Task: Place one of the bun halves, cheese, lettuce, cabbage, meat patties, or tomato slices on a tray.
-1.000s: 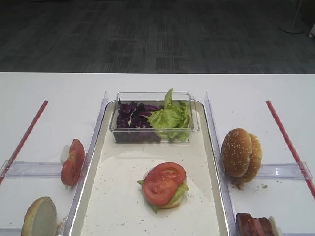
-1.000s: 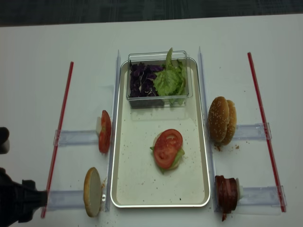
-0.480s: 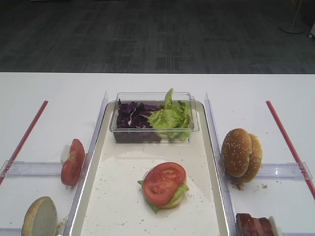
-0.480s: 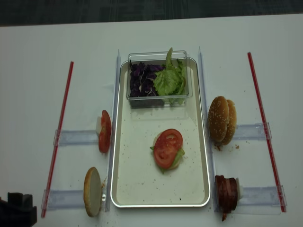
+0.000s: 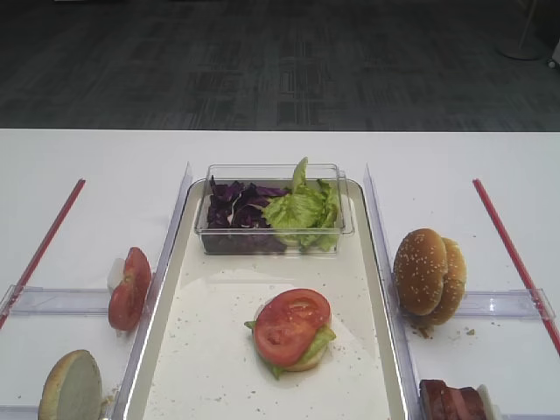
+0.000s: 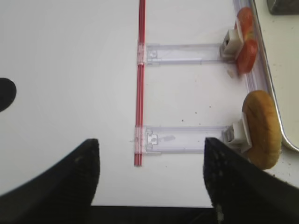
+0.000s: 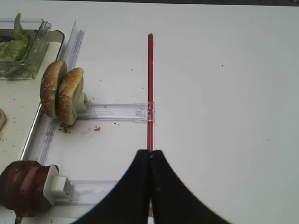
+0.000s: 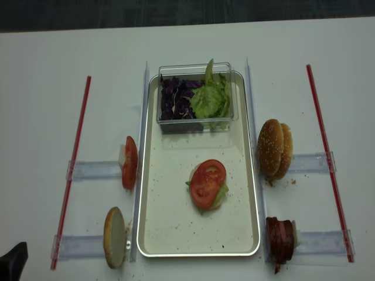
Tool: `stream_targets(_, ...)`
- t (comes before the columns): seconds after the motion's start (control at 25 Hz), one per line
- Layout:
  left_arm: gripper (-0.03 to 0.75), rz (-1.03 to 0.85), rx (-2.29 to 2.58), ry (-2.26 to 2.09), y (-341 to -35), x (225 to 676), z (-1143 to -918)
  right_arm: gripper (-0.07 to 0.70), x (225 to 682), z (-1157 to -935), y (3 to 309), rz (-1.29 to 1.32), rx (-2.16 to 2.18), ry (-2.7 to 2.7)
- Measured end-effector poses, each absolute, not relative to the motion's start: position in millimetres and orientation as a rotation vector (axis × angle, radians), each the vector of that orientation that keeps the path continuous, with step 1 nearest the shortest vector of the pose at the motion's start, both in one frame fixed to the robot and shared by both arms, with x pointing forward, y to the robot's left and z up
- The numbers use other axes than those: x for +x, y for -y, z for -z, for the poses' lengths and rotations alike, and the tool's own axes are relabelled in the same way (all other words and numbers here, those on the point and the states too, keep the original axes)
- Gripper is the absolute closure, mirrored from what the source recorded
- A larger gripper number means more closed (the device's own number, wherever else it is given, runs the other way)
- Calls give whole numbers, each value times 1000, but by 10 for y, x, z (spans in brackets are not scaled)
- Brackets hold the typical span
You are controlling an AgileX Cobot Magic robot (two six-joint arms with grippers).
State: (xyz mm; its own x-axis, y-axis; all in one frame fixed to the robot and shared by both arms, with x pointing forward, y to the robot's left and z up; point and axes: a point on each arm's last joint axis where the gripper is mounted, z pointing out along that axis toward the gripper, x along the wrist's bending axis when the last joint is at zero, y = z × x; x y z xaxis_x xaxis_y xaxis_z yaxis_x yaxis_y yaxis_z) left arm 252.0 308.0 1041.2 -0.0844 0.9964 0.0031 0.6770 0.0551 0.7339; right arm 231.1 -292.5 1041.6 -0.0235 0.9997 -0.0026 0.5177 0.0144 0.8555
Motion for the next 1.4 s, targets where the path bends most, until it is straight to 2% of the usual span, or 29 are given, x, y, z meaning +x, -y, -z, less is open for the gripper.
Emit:
stream_targets(0.4,220,-910,1584,-1697,-3083,2277,-10406,595,2311,-10416,2925,-910,1580,-1620)
stream_targets(1.0,163,-913,1589,-1689,-3080,2264,-10402,595,2311,-10416,2925,-910,1580,-1620)
stream_targets(1.4,97,-911,1589,-1688,-3079,2264,-10401,595,2311,-10416,2925,-910,1580,-1620)
